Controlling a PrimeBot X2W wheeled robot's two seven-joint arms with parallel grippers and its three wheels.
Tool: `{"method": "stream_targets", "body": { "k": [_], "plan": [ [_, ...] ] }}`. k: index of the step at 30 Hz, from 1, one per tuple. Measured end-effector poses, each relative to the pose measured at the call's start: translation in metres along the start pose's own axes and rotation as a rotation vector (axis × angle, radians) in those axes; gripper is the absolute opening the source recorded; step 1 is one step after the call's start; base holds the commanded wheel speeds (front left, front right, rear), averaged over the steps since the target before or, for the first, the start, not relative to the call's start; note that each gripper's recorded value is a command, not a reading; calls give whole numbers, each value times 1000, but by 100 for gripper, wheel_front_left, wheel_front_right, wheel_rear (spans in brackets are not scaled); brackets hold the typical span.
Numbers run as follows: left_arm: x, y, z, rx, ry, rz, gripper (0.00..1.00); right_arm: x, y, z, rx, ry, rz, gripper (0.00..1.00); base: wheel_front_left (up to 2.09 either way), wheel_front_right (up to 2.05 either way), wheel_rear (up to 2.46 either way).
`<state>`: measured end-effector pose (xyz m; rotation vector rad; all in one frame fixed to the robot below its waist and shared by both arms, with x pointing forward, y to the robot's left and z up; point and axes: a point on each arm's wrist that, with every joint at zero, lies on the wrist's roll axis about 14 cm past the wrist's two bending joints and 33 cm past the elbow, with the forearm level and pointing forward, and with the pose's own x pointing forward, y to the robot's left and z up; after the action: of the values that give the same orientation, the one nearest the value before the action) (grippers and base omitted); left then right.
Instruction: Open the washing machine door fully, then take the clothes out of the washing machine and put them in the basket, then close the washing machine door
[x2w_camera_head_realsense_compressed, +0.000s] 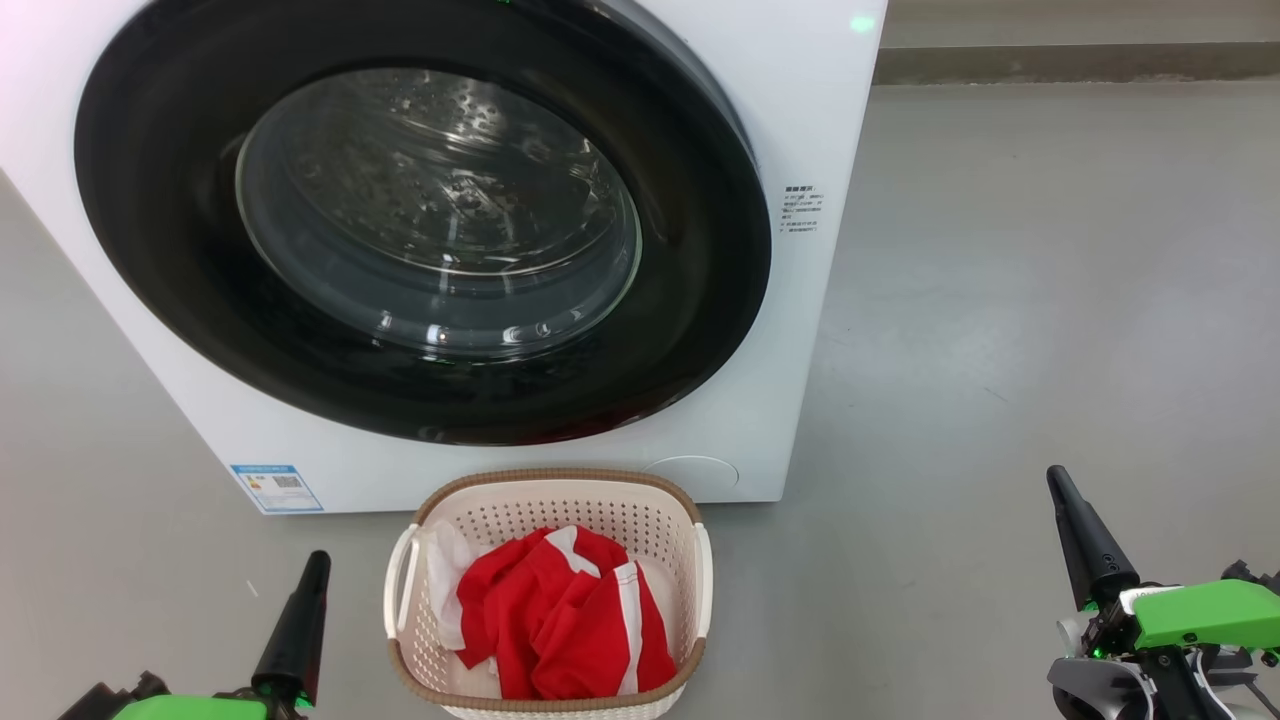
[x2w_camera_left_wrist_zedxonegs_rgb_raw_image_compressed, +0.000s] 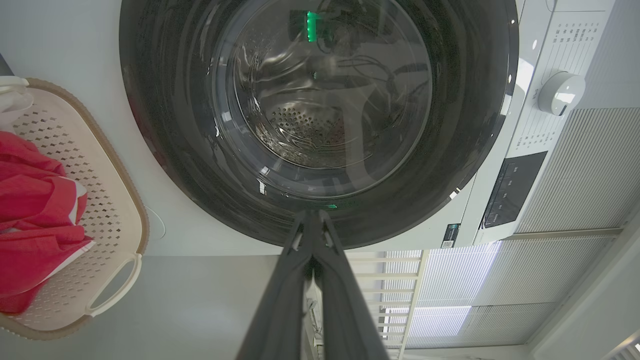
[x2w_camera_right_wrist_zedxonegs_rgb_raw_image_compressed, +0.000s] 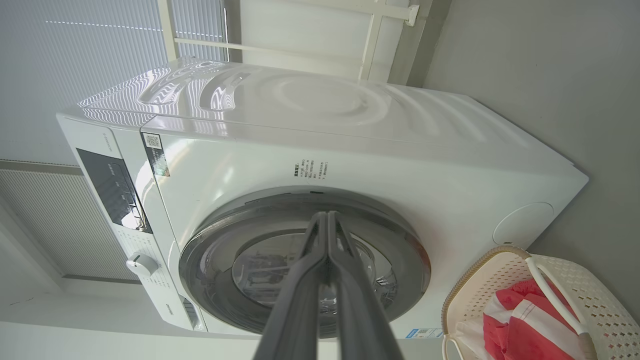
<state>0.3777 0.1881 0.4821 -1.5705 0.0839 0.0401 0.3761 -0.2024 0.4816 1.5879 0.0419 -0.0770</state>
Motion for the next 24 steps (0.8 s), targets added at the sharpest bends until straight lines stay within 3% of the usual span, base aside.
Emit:
{"method": "stream_targets", "body": {
  "k": [24],
  "plan": [
    [0,0,0,0,0,0,0,0,0,0,0,0,0,0,0,0,0]
  ]
}}
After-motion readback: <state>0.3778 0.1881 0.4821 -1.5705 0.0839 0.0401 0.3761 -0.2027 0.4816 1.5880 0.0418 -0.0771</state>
